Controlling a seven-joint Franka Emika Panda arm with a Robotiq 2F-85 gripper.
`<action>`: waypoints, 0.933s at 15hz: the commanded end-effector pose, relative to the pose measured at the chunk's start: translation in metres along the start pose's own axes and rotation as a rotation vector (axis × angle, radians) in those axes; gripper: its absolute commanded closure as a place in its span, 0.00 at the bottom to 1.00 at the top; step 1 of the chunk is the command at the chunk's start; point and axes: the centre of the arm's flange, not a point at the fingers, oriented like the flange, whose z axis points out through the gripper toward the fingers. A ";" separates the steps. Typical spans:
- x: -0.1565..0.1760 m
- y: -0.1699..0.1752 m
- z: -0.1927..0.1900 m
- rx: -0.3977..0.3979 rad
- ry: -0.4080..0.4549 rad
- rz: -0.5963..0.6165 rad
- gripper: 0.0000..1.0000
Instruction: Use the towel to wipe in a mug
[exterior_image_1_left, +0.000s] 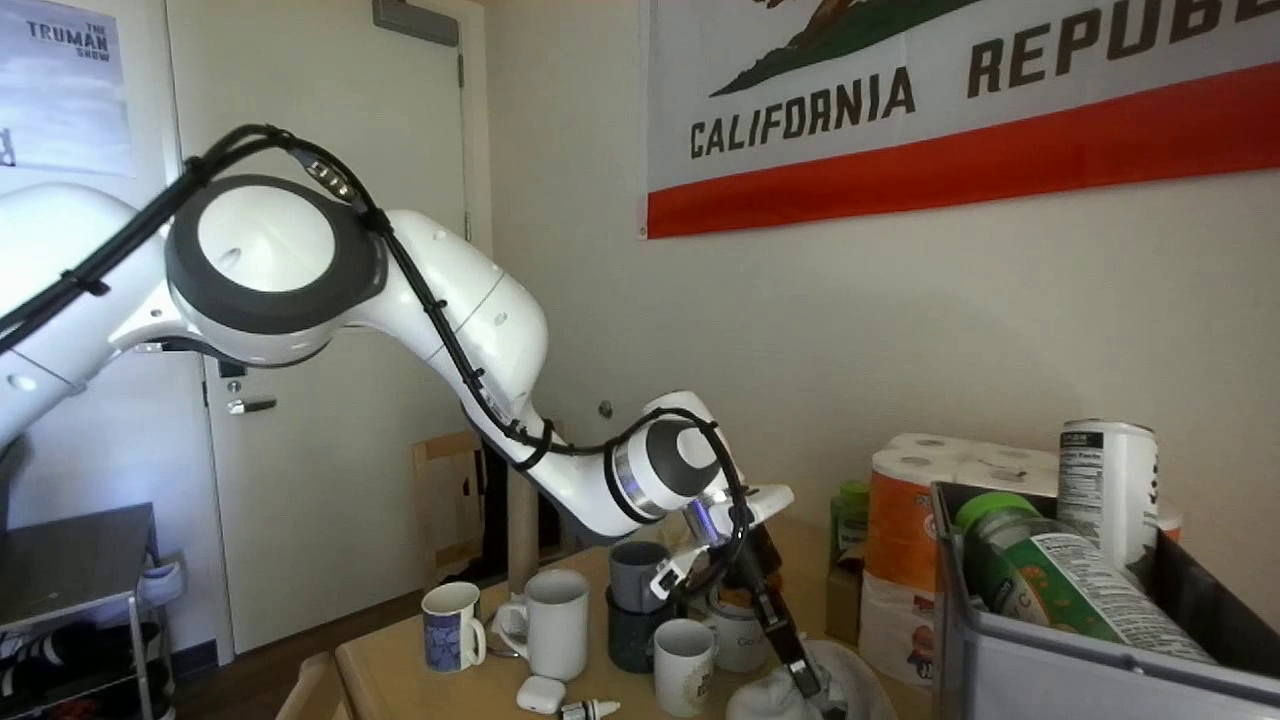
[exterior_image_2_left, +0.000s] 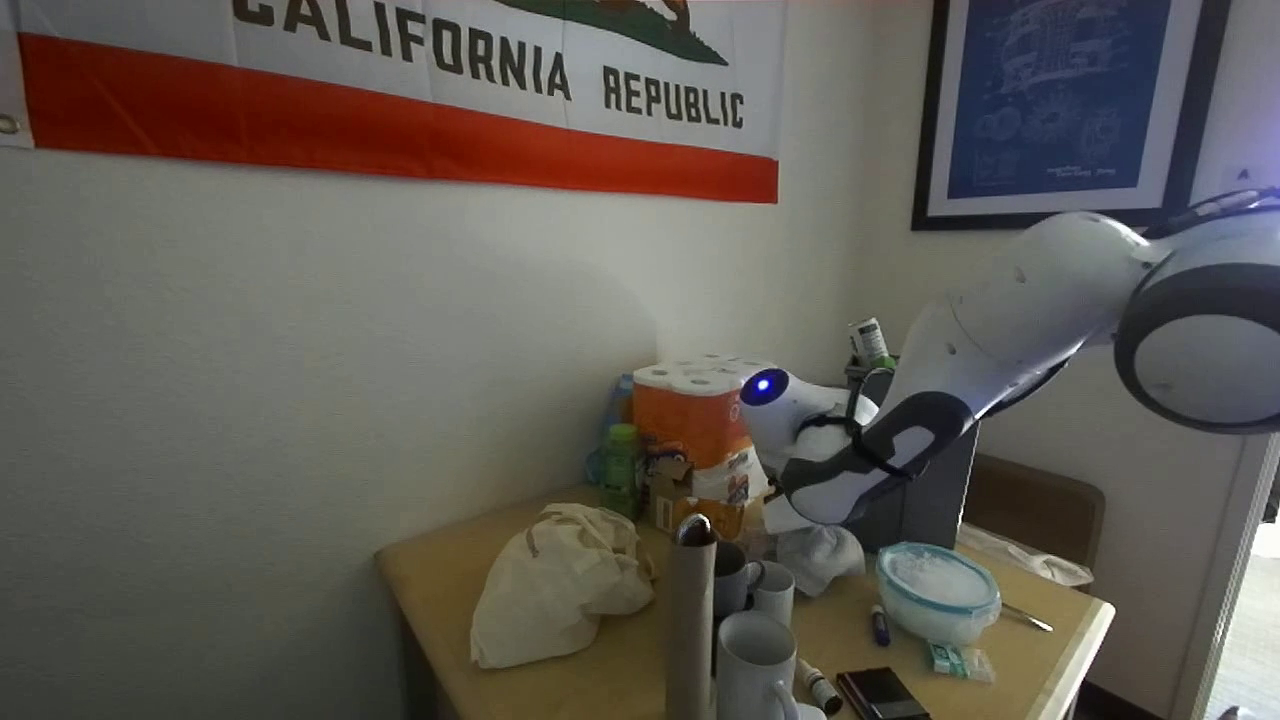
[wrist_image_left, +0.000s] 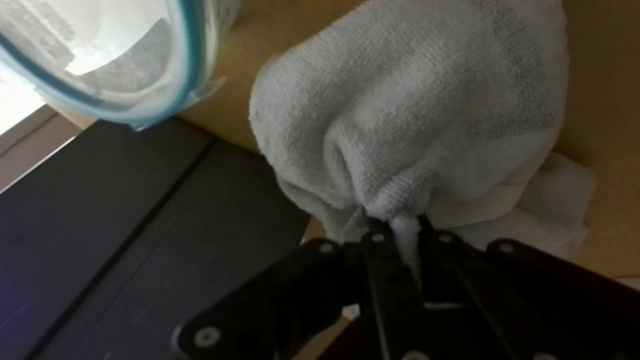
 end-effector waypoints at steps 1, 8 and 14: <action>0.015 0.023 -0.055 -0.062 -0.004 -0.013 0.97; 0.037 0.036 -0.136 0.075 -0.079 -0.155 0.97; 0.046 0.053 -0.197 0.166 -0.126 -0.289 0.97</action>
